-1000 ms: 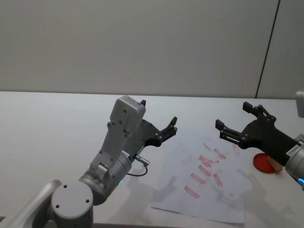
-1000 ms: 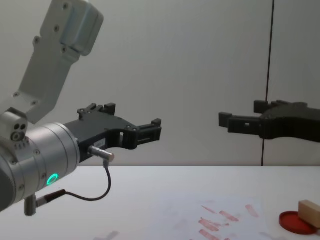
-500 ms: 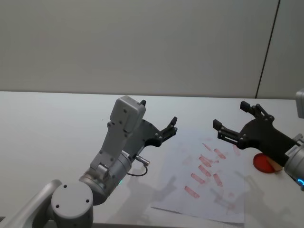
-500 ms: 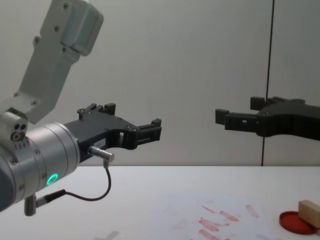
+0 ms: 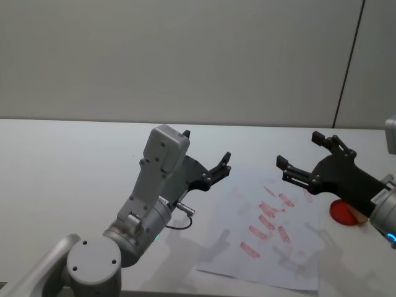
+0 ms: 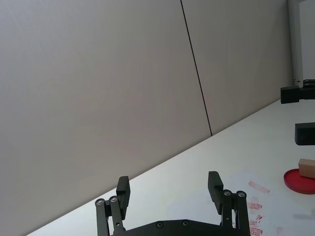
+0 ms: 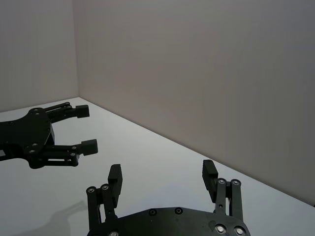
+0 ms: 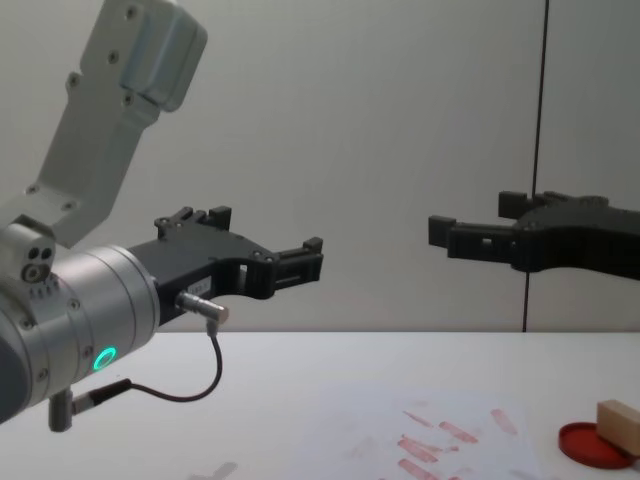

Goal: Use the one hand to pick up the stamp and affix it onto the A4 paper.

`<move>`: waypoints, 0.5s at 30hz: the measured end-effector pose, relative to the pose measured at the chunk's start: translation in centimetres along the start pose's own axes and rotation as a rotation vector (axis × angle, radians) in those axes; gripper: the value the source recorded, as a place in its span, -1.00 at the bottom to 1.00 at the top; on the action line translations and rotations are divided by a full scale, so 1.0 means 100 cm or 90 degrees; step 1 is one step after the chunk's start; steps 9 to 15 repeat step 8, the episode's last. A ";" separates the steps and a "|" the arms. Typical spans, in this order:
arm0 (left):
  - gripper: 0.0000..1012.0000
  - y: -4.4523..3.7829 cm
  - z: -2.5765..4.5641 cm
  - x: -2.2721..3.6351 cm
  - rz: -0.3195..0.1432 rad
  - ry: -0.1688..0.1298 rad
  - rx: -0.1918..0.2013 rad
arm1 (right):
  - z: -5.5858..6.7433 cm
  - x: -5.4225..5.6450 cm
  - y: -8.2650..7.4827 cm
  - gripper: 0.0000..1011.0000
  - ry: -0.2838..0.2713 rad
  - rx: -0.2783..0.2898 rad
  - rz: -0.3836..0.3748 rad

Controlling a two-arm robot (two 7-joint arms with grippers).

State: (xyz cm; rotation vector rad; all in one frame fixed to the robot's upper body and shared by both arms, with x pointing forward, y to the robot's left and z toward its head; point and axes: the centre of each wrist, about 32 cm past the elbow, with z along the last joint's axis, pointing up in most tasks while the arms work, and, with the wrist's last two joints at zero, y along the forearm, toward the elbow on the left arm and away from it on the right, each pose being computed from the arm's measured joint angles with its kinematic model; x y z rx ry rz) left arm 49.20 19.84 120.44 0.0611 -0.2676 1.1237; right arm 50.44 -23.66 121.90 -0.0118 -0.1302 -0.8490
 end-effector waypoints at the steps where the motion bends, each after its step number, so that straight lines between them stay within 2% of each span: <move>1: 0.98 0.0000 0.0000 0.0000 0.000 0.000 0.000 | 0.000 0.000 0.000 0.98 0.000 0.000 0.000; 15: 0.98 0.0000 0.0000 0.0000 0.000 0.000 0.000 | 0.000 0.000 0.000 0.98 0.000 0.001 0.001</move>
